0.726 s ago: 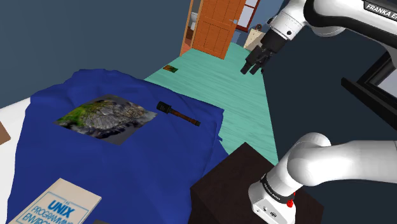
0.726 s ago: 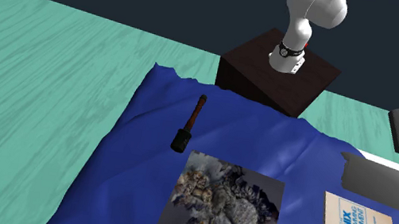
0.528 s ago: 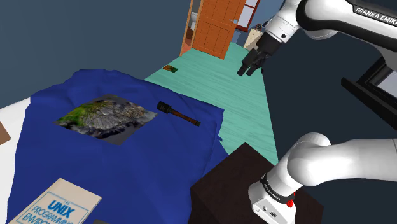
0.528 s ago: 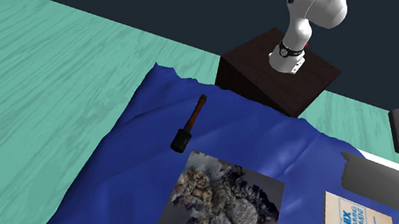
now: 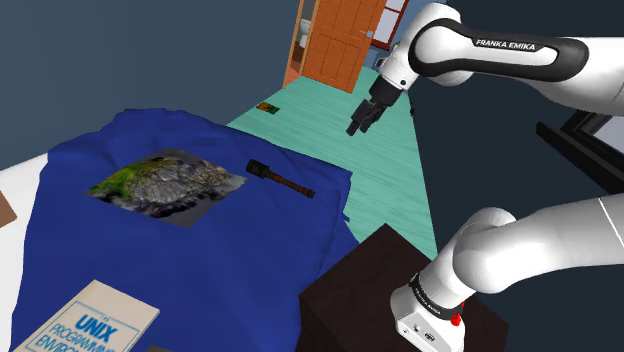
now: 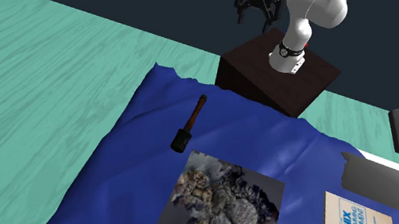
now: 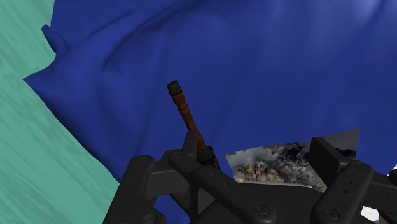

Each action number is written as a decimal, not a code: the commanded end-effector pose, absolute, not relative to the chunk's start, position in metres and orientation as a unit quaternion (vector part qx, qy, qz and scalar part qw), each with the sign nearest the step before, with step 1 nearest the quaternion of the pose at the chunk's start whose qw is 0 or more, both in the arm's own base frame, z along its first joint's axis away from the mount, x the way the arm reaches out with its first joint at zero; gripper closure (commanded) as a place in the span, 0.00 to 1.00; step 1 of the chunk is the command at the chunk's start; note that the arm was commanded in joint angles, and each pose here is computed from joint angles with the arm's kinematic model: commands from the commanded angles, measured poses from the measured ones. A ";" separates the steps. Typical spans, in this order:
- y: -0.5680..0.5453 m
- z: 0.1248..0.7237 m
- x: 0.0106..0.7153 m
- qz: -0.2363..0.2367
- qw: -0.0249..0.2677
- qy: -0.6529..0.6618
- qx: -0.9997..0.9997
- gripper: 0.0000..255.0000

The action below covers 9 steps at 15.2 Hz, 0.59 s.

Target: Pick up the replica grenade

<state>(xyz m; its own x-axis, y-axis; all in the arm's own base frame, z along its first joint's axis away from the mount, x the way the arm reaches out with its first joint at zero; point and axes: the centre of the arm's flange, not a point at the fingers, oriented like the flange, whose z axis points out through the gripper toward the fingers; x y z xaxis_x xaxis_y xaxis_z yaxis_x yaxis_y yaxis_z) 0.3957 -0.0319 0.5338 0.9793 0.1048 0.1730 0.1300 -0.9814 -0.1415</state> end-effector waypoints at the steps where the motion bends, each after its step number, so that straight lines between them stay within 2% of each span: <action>1: -0.033 0.514 0.411 -0.080 0.075 -0.072 -0.991 0.00; 9: -0.038 0.430 0.479 -0.068 0.073 -0.118 -0.988 0.00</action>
